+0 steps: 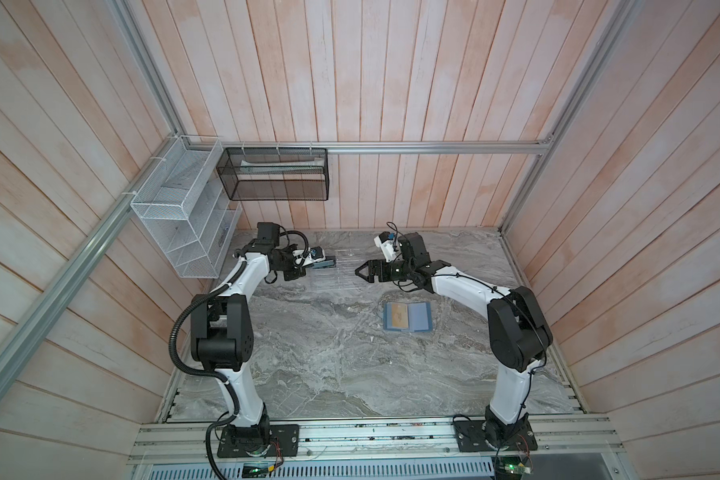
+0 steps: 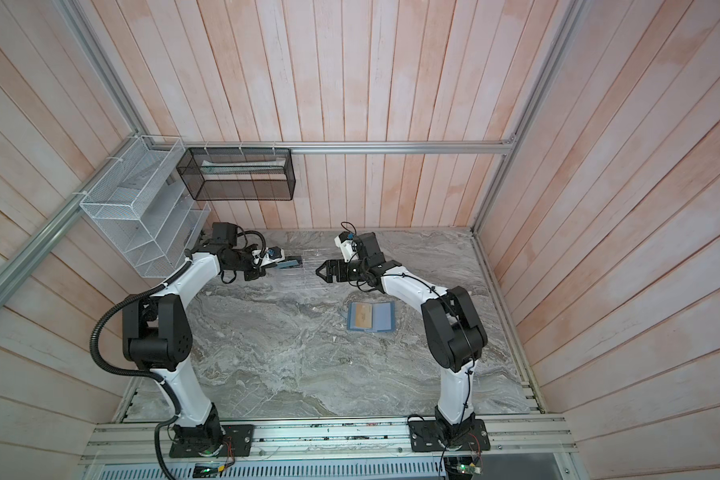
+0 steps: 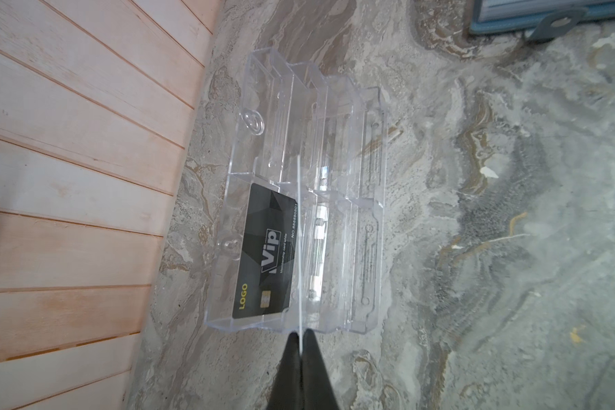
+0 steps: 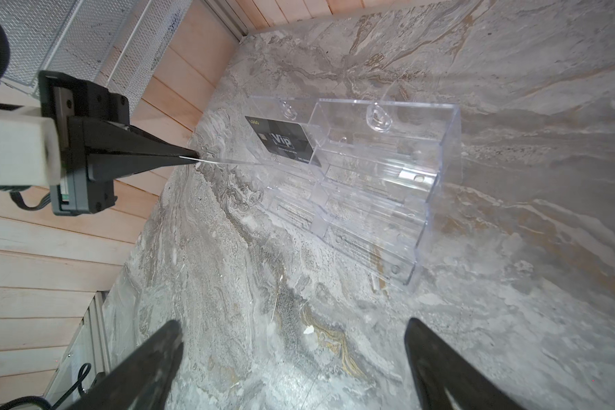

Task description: Take the credit cards out of the card holder

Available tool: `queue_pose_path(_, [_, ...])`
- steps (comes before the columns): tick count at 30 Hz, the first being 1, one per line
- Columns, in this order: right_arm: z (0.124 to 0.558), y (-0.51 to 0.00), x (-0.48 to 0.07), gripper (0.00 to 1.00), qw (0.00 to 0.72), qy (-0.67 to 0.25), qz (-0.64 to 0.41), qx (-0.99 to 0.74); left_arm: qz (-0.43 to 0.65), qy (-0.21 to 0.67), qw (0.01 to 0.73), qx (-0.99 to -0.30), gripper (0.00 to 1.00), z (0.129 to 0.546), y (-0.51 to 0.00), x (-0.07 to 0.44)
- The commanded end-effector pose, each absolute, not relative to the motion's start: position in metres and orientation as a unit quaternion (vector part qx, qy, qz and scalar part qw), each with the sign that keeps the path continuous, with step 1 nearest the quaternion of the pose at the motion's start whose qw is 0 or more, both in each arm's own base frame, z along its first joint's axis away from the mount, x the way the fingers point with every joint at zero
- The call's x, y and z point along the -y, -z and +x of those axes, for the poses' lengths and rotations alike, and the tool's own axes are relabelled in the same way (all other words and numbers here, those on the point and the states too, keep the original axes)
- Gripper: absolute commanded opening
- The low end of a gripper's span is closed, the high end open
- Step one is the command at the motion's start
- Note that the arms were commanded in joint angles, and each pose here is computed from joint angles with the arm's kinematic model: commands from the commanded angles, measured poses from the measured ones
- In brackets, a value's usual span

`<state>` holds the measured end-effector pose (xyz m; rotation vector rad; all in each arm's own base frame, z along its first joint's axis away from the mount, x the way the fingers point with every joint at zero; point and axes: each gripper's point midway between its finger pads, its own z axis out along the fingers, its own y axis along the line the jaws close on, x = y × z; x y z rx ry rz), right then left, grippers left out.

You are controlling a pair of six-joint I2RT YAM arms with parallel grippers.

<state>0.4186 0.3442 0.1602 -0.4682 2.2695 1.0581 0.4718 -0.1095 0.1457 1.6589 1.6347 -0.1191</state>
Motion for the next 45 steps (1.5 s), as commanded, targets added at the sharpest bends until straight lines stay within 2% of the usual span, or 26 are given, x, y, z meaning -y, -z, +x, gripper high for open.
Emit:
queue_pose_path(1, [0.425, -0.157, -0.346, 0.98, 0.292, -0.386, -0.178, -0.857, 0.675, 0.059, 0.391, -0.623, 0.00, 0.467, -0.135, 0.115])
queue_pose_path(20, [0.428, -0.144, -0.351, 0.98, 0.285, -0.380, -0.181, -0.861, 0.702, 0.042, 0.358, -0.615, 0.00, 0.475, -0.099, 0.120])
queue_pose_path(45, [0.432, -0.140, -0.364, 0.98, 0.279, -0.378, -0.195, -0.861, 0.696, 0.027, 0.384, -0.606, 0.00, 0.486, -0.133, 0.116])
